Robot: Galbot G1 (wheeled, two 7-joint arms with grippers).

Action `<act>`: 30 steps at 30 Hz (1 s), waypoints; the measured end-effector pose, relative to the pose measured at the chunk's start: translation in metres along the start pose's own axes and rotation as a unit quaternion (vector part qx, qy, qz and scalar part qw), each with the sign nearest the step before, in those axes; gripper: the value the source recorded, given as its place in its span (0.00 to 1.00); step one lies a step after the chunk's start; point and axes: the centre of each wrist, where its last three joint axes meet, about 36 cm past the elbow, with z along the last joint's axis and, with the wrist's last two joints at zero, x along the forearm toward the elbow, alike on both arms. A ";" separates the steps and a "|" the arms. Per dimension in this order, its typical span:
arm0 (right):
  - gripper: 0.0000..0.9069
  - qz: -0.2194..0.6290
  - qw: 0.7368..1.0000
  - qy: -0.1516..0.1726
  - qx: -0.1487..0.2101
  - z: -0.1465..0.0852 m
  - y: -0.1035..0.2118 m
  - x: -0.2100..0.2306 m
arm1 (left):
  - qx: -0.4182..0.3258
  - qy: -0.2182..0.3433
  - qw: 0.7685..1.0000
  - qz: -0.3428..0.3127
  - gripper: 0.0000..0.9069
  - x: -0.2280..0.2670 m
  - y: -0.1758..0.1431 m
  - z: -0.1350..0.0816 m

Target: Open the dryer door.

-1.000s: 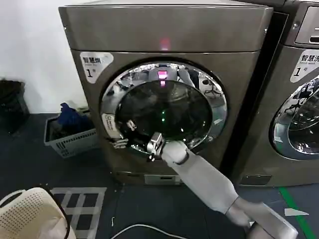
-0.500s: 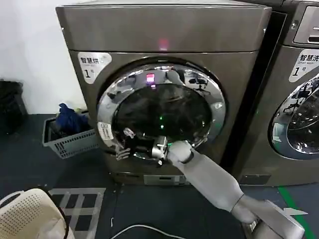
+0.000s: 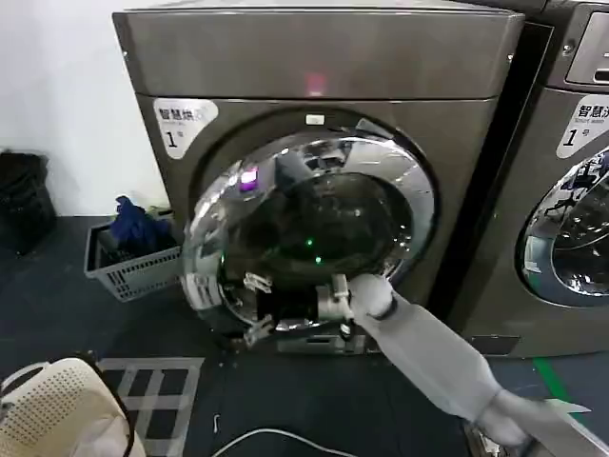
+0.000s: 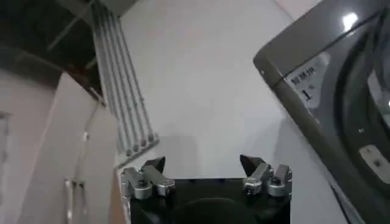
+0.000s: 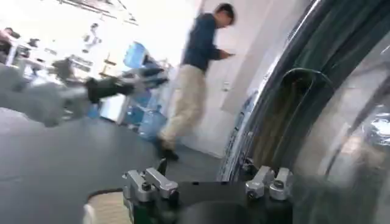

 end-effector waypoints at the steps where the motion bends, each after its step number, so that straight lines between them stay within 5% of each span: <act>1: 1.00 -0.003 1.000 -0.003 0.004 -0.006 0.001 0.003 | -0.004 -0.001 1.000 0.012 1.00 -0.002 0.004 0.003; 9: 1.00 -0.031 0.999 -0.020 0.007 -0.029 0.016 0.015 | -0.005 -0.008 0.993 0.121 1.00 -0.027 0.010 0.014; 30: 1.00 -0.058 0.998 0.007 0.021 -0.087 0.086 0.088 | -0.018 -0.050 0.971 0.233 1.00 -0.126 -0.011 0.035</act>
